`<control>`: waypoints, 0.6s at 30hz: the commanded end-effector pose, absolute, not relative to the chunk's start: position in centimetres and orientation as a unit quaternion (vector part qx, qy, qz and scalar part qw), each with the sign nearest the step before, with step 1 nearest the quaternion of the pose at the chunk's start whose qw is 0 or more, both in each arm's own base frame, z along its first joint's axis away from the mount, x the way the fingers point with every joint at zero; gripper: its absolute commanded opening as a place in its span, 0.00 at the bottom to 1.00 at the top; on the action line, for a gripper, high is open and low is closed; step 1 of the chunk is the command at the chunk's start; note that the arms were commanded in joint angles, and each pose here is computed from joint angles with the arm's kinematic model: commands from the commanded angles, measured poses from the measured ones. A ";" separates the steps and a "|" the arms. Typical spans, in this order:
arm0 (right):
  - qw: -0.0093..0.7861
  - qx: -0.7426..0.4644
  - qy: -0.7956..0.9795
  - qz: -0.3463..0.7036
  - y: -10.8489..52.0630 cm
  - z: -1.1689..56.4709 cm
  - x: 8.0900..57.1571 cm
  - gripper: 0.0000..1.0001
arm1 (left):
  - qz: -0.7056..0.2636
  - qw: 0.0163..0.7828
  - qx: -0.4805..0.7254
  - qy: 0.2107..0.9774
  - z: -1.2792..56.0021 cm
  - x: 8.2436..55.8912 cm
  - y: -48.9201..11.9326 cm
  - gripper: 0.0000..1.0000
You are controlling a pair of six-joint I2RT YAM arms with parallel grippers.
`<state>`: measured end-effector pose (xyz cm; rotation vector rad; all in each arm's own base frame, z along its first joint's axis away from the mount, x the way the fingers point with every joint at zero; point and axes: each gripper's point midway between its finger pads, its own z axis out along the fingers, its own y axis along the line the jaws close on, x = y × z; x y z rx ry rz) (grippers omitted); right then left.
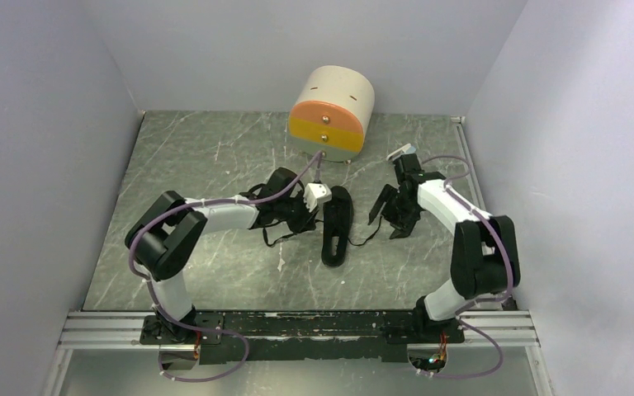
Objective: Tie the shoes
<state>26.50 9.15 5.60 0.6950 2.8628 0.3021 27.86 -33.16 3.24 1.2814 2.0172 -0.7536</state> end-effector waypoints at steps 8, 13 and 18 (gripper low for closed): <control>0.102 0.346 0.932 0.032 8.4 3.3 29.3 0.63 | -0.347 0.373 0.435 0.742 9.7 27.8 -35.1 0.13; 0.111 0.352 0.929 -0.003 7.2 2.5 29.9 0.56 | -0.375 0.376 0.421 0.736 10.5 27.4 -35.8 0.15; 0.115 0.344 0.932 -0.011 7.1 1.6 30.7 0.54 | -0.382 0.373 0.421 0.733 10.3 27.9 -36.6 0.12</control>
